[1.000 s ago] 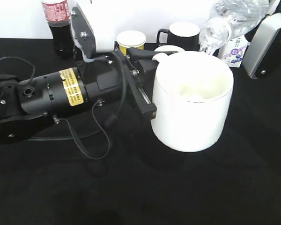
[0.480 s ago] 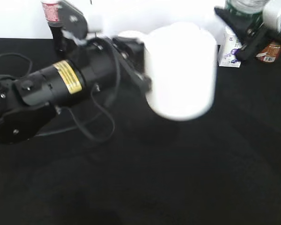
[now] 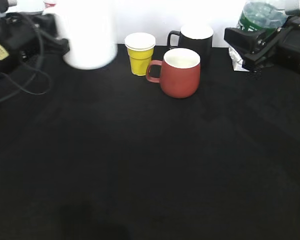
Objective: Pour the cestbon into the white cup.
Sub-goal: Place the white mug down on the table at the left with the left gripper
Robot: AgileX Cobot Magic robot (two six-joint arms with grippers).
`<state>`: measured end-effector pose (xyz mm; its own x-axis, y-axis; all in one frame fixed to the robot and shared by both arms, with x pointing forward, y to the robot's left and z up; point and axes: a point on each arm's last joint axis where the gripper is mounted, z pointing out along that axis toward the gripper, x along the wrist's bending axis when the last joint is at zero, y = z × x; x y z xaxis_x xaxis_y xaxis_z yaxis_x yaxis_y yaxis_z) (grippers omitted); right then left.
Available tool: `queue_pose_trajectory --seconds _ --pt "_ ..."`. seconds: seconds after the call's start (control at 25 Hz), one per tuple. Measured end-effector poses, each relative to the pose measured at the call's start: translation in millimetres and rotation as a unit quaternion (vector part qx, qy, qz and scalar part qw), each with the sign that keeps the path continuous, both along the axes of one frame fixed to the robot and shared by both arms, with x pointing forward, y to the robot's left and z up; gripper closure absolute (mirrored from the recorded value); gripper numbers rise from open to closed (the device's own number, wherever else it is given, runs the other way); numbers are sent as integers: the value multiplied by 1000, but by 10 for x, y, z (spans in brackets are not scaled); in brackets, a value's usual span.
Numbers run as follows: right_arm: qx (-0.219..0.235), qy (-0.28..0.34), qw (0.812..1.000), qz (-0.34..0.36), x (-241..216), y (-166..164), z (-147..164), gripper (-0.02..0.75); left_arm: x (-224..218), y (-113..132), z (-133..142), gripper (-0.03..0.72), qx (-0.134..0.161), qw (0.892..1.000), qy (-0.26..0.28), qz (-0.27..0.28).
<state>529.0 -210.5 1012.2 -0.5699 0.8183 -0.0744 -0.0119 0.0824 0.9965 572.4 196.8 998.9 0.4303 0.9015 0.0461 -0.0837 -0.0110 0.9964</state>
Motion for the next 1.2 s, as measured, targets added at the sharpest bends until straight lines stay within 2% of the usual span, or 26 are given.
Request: queue_pose_trajectory --seconds 0.08,0.2,0.28,0.4,0.6,0.76,0.88,0.96,1.04,1.08,1.2 --pt "5 1 1000 -5 5 -7 4 246 57 35 -132 644 9 1000 7 23" --pt "9 2 1000 -10 10 -14 7 246 145 36 -487 644 7 999 26 35" --pt "10 2 1000 -10 10 -14 7 246 209 43 -634 644 -4 999 23 47" --pt "10 2 1000 -10 10 -14 7 246 352 11 -855 642 1 998 38 50" --pt "10 2 1000 -10 10 -14 7 246 656 -69 -1018 641 -2 998 26 48" --pt "10 2 1000 -10 10 -14 7 246 752 -94 -1200 640 -1 998 30 48" --pt "10 2 1000 -10 10 -14 7 246 764 -97 -1211 640 -4 998 27 48" --pt "10 2 1000 -10 10 -14 7 246 763 -98 -1203 599 -7 999 24 47" --pt "10 3 1000 -10 12 -14 4 246 752 -95 -1204 459 -10 999 24 47" --pt "10 3 1000 -10 12 -14 4 246 714 -85 -1204 426 -10 998 27 47" --pt "14 3 1000 -14 16 -20 7 246 488 -24 -1157 405 -9 998 39 49"
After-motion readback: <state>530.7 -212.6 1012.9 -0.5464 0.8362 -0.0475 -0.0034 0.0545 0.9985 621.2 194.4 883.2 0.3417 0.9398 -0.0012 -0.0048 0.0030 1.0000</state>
